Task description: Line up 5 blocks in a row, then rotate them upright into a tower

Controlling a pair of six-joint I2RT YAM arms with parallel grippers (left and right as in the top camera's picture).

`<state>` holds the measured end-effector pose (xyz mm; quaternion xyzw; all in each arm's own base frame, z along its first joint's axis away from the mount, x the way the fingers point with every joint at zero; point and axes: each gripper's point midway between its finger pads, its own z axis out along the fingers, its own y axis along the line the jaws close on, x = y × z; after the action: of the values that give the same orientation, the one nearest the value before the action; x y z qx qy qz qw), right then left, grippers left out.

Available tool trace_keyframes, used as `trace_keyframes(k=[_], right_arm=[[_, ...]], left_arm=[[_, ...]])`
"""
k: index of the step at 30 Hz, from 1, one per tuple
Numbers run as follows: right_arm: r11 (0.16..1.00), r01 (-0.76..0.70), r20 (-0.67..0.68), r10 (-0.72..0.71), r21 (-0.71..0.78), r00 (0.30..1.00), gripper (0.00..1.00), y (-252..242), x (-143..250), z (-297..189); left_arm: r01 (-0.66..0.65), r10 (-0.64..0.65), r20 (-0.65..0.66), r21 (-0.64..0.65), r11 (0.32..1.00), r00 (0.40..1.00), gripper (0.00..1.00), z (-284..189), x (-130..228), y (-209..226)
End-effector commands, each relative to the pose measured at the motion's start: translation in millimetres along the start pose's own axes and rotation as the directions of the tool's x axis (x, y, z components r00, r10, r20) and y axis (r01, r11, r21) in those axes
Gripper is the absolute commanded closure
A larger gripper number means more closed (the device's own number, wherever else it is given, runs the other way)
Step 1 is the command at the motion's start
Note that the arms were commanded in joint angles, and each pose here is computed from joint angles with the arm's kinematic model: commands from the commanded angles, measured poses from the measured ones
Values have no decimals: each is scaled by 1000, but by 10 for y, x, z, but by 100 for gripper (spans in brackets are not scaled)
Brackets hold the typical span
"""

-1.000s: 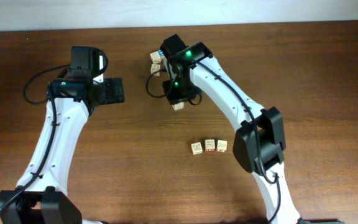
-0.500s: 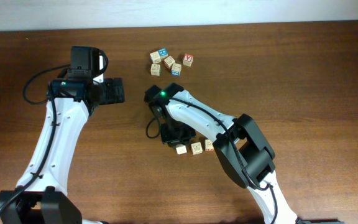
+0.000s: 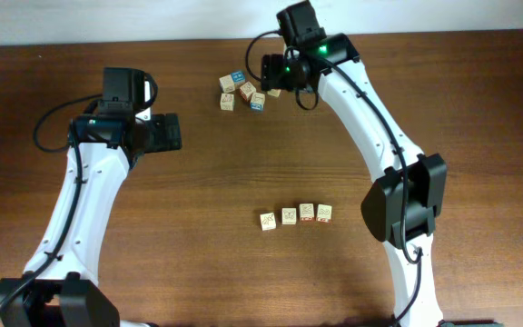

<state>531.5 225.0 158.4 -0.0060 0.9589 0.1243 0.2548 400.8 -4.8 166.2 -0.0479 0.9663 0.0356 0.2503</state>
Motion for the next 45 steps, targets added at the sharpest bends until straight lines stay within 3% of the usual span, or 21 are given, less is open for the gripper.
trace_keyframes(k=[1,5,11,16,18,19,22,25,28,30,32,34,38,41,45], right_arm=[[998,68,113,-69,19,991,20,160,-232,13],[993,76,152,-89,93,984,20,213,-155,671],[990,70,69,-79,119,995,23,94,220,1349],[989,61,17,-64,138,998,36,16,435,1578],[989,62,21,-65,136,998,49,27,429,1583],[989,62,23,-66,135,998,61,31,422,1580],[989,62,23,-66,135,998,64,33,417,1571],[992,61,28,-65,109,998,65,153,251,1098],[996,70,-5,-71,-63,997,65,543,171,187],[990,115,-24,-117,-76,993,66,660,263,-419],[988,142,-101,-147,-62,984,72,682,520,-690],[984,174,-287,-177,-38,942,76,704,1061,-768],[986,160,-458,-123,43,880,77,729,1774,-528],[980,199,-500,-163,18,850,77,796,2209,-163],[967,254,-569,-224,-27,791,77,932,2726,-79]], left_arm=[[16,-16,11,-3,1000,1000,1,-17,-46,11],[15,-15,11,-3,1000,1000,1,-16,-44,10],[15,-15,11,-3,1000,1000,1,-17,-45,10],[16,-16,11,-3,1000,1000,1,-17,-46,11],[15,-15,11,-3,1000,1000,1,-17,-45,10],[16,-16,11,-3,1000,1000,1,-17,-46,11],[16,-16,11,-4,1000,1000,1,-16,-44,11],[15,-15,11,-3,1000,1000,1,-16,-44,10],[16,-16,11,-3,1000,1000,1,-17,-46,11],[15,-15,11,-3,1000,1000,1,-17,-45,10],[15,-15,11,-3,1000,1000,1,-16,-44,10],[16,-16,11,-3,1000,1000,1,-17,-46,11],[16,-16,11,-3,1000,1000,1,-17,-46,11],[15,-15,11,-3,1000,1000,1,-17,-45,10],[15,-15,11,-3,1000,1000,1,-16,-44,10]])
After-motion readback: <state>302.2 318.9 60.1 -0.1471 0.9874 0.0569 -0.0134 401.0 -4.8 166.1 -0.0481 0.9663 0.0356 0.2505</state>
